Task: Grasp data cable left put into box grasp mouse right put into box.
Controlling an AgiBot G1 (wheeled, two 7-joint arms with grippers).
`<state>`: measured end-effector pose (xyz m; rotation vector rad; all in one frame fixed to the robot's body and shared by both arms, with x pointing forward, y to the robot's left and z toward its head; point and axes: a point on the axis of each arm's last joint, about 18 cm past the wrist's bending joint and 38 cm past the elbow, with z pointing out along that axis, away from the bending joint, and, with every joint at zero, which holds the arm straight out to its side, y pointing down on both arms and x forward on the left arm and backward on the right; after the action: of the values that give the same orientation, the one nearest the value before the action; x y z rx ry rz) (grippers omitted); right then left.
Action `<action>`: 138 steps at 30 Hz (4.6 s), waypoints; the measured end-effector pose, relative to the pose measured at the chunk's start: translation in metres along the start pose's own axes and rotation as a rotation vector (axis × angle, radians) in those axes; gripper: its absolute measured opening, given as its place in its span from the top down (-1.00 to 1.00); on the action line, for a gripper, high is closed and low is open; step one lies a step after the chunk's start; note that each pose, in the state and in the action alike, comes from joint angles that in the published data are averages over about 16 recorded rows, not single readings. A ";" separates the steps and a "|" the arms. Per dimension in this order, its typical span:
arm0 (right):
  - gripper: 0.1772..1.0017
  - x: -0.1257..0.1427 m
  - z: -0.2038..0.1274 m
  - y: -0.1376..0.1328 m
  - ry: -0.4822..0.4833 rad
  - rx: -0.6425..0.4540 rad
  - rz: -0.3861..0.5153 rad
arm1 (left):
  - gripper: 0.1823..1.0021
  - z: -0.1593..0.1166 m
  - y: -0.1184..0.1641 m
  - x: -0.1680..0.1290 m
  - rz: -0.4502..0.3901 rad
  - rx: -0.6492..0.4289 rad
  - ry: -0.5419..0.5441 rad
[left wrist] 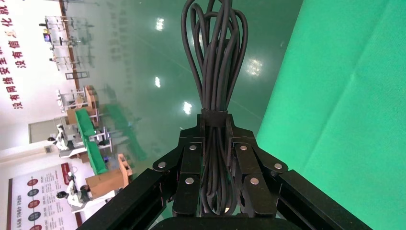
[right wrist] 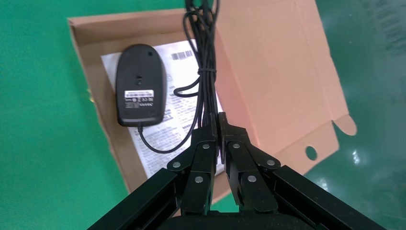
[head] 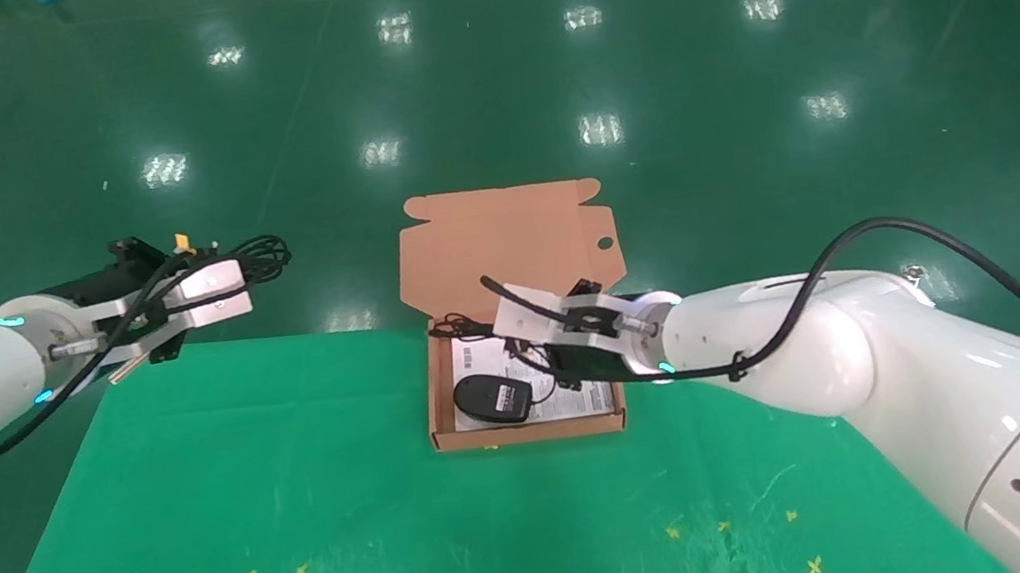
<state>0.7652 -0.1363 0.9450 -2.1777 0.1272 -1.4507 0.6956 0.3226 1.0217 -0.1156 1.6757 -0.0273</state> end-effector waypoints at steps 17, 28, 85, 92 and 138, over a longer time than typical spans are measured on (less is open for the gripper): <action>0.89 -0.006 0.002 0.008 -0.015 -0.023 0.019 | 0.83 0.001 -0.002 0.002 -0.002 0.005 0.005; 0.57 0.024 -0.018 0.026 0.041 -0.040 0.013 | 0.83 0.011 -0.029 0.025 -0.010 0.085 0.032; -1.00 0.089 -0.160 0.080 0.226 -0.175 -0.006 | 0.77 0.062 -0.213 0.159 0.099 0.477 0.163; -1.00 0.095 -0.162 0.078 0.239 -0.173 -0.009 | 0.61 0.062 -0.209 0.144 0.073 0.479 0.138; -1.00 0.041 -0.202 0.094 -0.140 0.020 0.211 | -0.98 0.009 -0.104 0.088 -0.622 0.577 0.434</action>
<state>0.6231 -0.3052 0.9948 -2.1684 0.2832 -1.1756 0.7013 0.2117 0.9422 -0.1981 1.9314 -1.0578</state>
